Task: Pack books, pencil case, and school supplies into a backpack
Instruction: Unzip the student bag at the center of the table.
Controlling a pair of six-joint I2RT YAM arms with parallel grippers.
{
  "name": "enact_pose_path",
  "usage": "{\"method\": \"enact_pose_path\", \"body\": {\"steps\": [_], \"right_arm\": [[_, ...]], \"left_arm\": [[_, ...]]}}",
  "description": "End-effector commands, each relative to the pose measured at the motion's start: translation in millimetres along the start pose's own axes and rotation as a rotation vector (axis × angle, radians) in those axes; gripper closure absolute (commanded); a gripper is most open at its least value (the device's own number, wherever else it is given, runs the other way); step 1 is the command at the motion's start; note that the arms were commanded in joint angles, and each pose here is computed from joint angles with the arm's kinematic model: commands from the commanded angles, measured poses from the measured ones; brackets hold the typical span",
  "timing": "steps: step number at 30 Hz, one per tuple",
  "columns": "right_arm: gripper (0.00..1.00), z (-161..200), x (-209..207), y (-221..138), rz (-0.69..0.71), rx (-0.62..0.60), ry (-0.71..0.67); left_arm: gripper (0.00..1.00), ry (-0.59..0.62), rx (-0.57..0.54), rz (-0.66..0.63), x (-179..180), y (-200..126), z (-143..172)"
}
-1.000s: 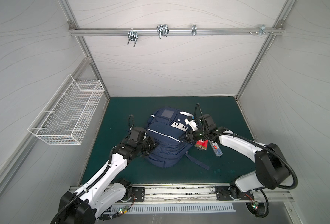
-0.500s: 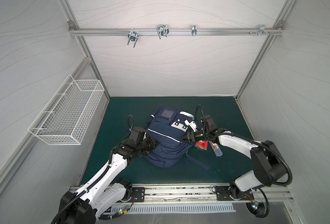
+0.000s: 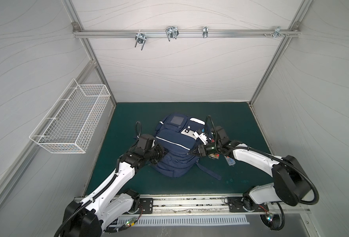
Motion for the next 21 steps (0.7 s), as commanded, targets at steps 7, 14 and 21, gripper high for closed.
{"method": "enact_pose_path", "body": {"steps": [7,14,21], "right_arm": [[0.70,7.0,25.0,7.7,0.046,0.019,-0.069],[0.79,12.2,22.2,10.6,0.174,0.022,-0.105],[0.83,23.6,16.2,12.8,0.357,0.062,-0.154]], "left_arm": [[1.00,0.046,-0.037,0.115,-27.7,-2.7,-9.8],[1.00,0.044,-0.033,0.114,-26.8,-2.5,-9.0],[1.00,0.041,-0.031,0.115,-26.7,-0.9,-9.4]]}}
Point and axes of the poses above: each gripper's point midway between its finger pads, its own y axis out along the fingers, its own x axis along the line the jaws close on, z = x × y, the point moved 1 cm from there along -y, back along the fingers, and after that the axes turned 4 degrees about -y, right-handed, at the moved point
